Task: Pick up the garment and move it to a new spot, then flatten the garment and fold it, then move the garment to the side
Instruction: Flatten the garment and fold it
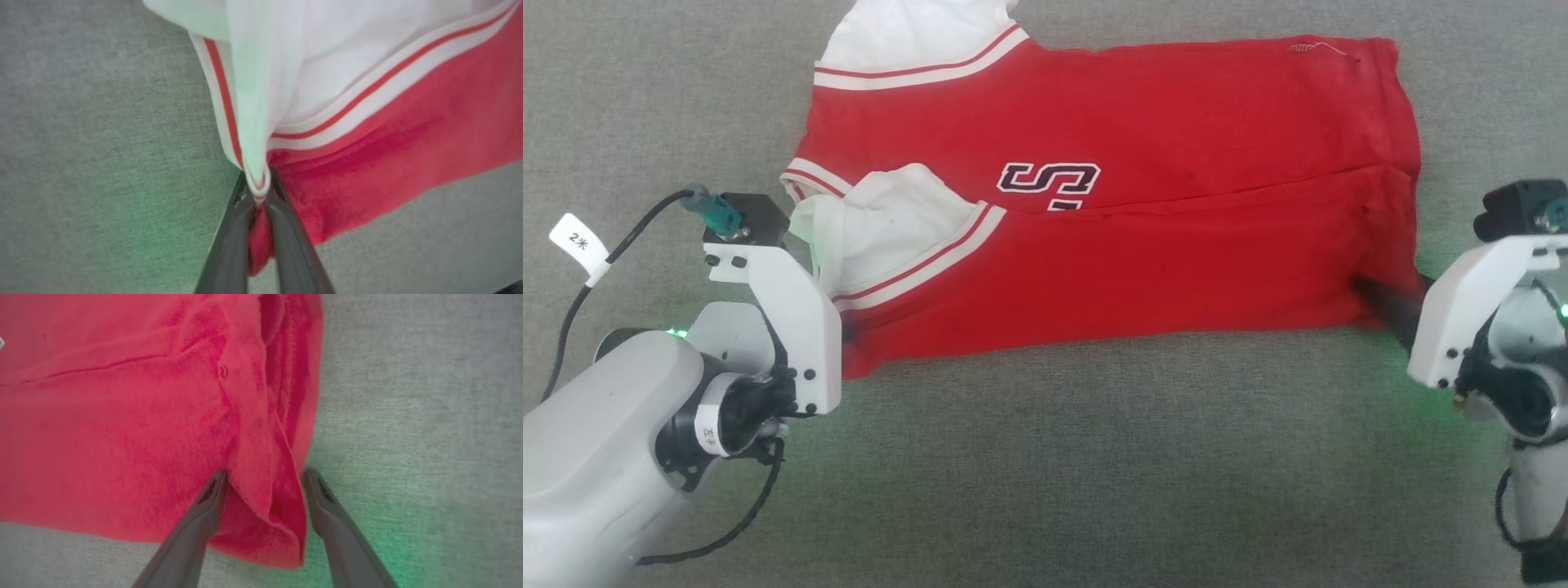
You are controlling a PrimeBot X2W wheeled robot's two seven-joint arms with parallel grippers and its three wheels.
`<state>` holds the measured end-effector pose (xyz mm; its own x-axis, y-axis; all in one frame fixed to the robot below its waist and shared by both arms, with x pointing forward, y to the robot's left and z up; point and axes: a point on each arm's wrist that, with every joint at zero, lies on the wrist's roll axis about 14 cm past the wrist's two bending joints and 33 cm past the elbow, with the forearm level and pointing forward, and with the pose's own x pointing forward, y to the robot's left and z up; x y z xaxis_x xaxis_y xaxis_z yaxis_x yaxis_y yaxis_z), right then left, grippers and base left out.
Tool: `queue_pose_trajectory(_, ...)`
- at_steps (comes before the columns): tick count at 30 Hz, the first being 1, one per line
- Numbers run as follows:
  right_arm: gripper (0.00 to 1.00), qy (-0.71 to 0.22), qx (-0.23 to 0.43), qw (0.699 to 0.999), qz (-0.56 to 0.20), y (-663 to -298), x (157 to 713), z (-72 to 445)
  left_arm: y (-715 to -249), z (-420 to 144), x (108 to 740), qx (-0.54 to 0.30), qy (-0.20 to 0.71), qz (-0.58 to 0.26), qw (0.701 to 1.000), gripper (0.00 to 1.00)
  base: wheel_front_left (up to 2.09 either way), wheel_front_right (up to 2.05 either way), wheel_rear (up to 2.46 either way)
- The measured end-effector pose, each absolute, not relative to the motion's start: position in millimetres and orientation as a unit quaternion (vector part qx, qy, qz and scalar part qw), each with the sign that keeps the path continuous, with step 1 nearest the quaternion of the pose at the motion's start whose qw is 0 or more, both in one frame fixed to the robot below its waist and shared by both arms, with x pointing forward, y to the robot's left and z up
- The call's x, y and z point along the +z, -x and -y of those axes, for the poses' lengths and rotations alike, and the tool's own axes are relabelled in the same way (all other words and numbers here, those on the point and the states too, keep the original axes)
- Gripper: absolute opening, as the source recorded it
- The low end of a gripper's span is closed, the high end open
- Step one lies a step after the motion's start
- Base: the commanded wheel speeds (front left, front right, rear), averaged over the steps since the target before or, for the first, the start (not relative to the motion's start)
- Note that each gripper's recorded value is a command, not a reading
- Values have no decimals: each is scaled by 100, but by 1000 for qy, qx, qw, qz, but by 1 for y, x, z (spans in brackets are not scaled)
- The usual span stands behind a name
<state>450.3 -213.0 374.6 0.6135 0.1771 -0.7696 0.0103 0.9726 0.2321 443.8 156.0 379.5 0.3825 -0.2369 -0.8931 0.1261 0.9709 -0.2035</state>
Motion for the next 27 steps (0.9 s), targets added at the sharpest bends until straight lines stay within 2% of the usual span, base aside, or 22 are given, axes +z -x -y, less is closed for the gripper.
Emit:
queue_pose_trajectory(5,0,-94,49,871,-480,-452,370,214,-444,-157,378,-108,55,-543,831,0,0,0,0)
queue_pose_trajectory(11,0,-80,59,861,-498,-450,380,215,-444,-159,382,-107,59,-539,833,0,0,0,0)
queue_pose_trajectory(27,0,-60,84,856,-507,-416,413,221,-407,-172,412,-89,59,-544,832,0,0,0,0)
